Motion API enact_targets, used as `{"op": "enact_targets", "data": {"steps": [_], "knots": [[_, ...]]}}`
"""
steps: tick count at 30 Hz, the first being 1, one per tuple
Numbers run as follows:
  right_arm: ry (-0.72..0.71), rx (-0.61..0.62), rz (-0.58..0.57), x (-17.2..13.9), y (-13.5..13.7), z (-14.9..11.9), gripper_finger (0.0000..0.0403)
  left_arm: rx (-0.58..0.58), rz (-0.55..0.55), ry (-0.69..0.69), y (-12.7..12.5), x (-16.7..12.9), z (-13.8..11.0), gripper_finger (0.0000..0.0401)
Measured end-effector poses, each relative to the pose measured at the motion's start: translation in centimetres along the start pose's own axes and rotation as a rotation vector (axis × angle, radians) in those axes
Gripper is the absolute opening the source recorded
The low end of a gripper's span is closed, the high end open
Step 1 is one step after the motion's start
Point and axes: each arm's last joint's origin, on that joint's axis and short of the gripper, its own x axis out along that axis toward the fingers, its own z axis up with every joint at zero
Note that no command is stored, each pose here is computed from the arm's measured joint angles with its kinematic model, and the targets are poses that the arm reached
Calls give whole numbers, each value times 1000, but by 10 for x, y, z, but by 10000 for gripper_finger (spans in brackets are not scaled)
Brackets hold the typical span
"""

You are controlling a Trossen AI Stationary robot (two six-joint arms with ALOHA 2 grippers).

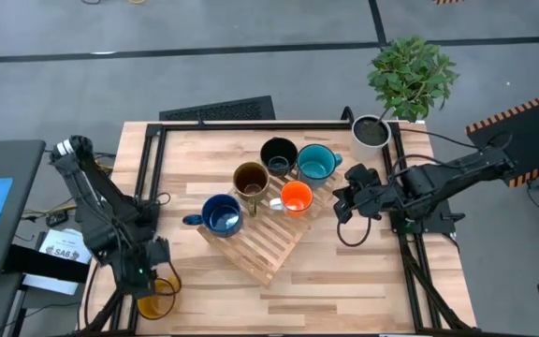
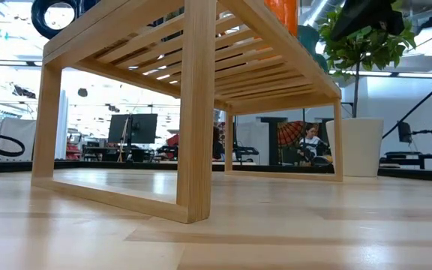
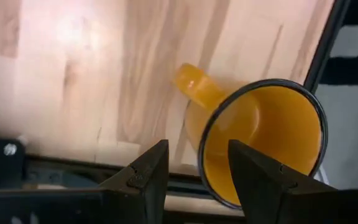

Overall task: Place coffee mugs
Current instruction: Put the yellow mug on the shelf

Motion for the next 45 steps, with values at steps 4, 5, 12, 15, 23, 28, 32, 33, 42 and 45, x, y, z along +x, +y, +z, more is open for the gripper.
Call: {"op": "enact_targets", "data": {"steps": [4,5,12,15,23,28,32,33,42,45], "knots": [[9,-10,-14,2,0,-1,27,66,14,11,-9,12,-2,149],[8,-9,-12,1,0,-1,27,77,23,15,-11,15,-3,149],[15,-18,-25,1,-2,-2,28,152,93,69,-18,36,-5,149],[15,-18,-25,1,-2,-2,27,154,131,83,-20,45,-5,149],[15,-26,-25,1,-2,-2,27,156,203,151,-24,68,-7,149],[14,-31,-28,1,-2,-2,28,159,181,182,-27,72,-7,128],[20,-36,-38,1,-3,-3,27,134,164,223,-25,68,-4,67],[21,-36,-40,1,-3,-3,27,135,154,227,-24,67,-3,45],[16,-9,-49,3,-5,1,27,112,18,156,-11,32,14,5],[31,-3,-48,5,-6,2,28,97,-166,150,-13,10,22,3]]}}
